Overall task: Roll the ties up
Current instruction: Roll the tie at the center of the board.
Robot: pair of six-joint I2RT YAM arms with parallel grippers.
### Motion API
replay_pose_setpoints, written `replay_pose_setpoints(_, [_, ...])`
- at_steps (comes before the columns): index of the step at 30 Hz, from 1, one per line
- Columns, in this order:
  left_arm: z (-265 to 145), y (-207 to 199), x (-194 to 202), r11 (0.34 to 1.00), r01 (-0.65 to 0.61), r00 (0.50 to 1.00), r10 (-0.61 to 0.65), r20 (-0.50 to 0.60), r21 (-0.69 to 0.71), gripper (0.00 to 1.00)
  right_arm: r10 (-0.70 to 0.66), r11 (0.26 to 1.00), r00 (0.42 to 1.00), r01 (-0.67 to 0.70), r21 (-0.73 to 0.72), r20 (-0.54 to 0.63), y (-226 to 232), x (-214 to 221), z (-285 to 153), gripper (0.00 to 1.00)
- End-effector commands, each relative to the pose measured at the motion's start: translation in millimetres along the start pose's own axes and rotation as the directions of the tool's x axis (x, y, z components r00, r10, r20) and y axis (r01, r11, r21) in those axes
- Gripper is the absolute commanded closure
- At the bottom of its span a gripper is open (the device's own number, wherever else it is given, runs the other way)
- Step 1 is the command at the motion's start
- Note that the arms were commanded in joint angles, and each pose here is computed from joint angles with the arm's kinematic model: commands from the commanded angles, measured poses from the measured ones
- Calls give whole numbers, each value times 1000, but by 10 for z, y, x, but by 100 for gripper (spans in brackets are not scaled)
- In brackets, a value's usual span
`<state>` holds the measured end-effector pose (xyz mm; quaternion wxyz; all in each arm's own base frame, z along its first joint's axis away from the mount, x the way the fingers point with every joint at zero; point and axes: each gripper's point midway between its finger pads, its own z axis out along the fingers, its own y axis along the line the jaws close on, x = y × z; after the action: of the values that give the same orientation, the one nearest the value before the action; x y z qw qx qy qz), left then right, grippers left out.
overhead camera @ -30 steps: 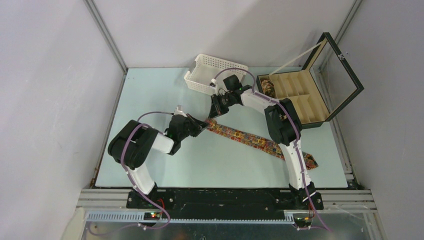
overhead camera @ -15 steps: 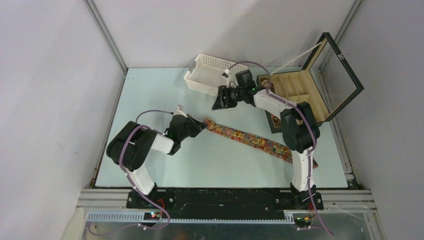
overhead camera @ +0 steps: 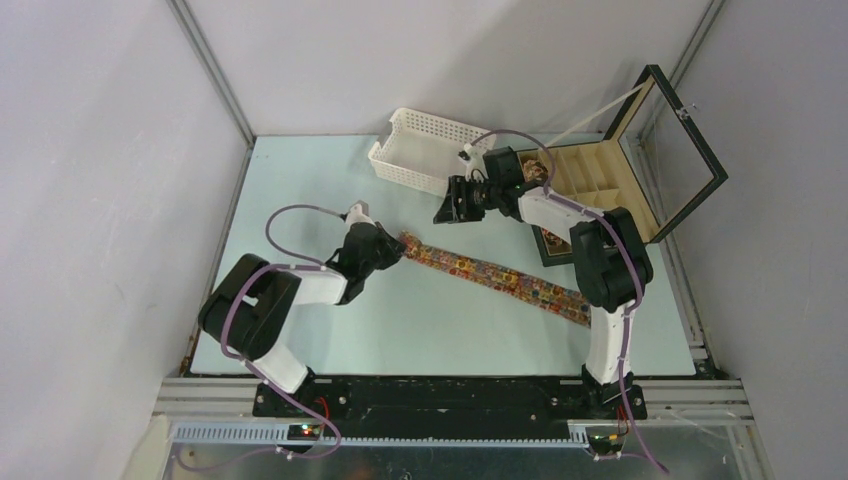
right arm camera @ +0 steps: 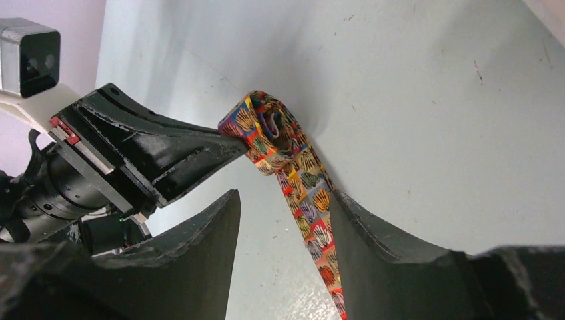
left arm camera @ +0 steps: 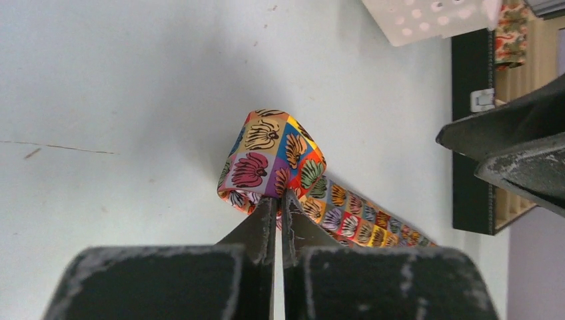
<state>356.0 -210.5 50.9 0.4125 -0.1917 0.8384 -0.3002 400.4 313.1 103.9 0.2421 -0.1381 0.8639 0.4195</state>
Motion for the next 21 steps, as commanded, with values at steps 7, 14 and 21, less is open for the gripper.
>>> replay_pose_setpoints(7, [-44, 32, -205, 969, -211, 971, 222, 83, -131, 100, -60, 998, 996, 62, -24, 71, 214, -191, -156, 45])
replay_pose_setpoints(14, [-77, 26, -230, 907, -353, 921, 380, 83, -229, 100, -60, 998, 996, 62, -20, 67, 208, -179, -158, 44])
replay_pose_setpoints(21, [-114, 15, -238, 843, -446, 869, 488, 80, -301, 100, -59, 998, 996, 60, -17, 62, 194, -161, -152, 44])
